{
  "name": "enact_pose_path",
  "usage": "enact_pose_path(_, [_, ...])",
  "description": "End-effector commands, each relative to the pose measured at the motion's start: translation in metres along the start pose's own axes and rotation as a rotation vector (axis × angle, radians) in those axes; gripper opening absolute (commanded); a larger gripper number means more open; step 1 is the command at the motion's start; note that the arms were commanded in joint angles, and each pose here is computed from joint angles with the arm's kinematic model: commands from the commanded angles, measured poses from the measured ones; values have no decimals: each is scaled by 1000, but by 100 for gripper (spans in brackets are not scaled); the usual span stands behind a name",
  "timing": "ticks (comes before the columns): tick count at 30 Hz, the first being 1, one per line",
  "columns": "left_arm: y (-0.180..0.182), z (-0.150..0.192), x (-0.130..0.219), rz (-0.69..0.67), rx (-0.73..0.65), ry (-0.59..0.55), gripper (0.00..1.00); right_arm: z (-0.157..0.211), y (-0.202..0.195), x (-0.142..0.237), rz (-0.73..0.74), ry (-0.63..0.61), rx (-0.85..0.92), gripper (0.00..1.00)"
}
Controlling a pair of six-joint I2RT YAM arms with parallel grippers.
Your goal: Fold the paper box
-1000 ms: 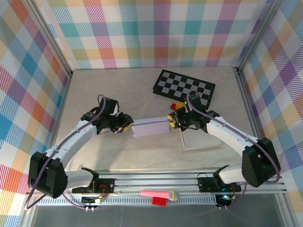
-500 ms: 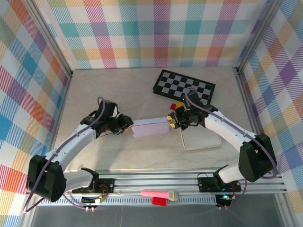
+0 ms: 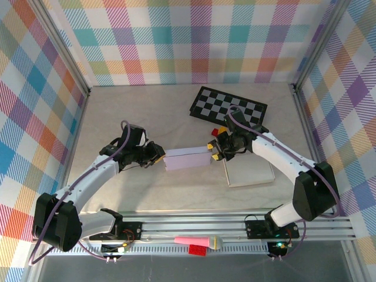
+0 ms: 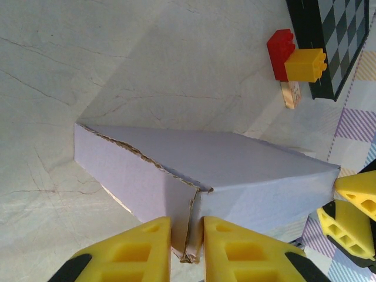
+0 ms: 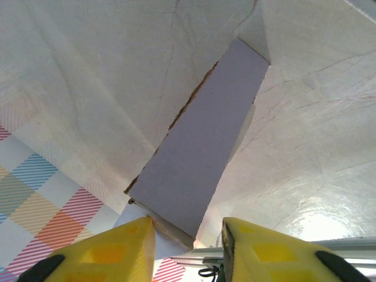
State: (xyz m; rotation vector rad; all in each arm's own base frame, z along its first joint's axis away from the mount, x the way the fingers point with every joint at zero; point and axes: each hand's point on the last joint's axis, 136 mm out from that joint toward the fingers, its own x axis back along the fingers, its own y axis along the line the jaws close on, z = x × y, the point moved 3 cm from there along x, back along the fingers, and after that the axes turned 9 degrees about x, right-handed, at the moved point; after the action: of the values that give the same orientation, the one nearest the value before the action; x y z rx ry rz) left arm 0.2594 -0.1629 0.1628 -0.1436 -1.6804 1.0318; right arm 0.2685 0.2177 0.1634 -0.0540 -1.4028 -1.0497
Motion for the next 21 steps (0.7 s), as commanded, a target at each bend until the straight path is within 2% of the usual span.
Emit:
enact_pose_path(1, [46, 8, -9, -176, 45, 22, 18, 12, -22, 1, 101, 52, -38, 42])
enact_pose_path(3, [42, 8, -7, -163, 33, 18, 17, 11, -5, 13, 10, 10, -9, 48])
enact_pose_path(5, [39, 8, -4, -154, 17, 8, 17, 10, 10, 26, -102, -37, 13, 59])
enact_pose_path(8, [38, 9, -1, -148, 1, 0, 17, 14, 18, 32, -196, -33, 9, 72])
enact_pose_path(11, [37, 11, -2, -136, -11, -3, 17, 18, 12, 23, -179, 27, -27, 74])
enact_pose_path(17, [34, 20, -4, -139, -62, -1, 17, 10, 25, 8, -217, 43, -76, 78])
enact_pose_path(21, [35, 24, -1, -146, -76, -18, 17, 7, 27, -5, -185, 70, -67, 79])
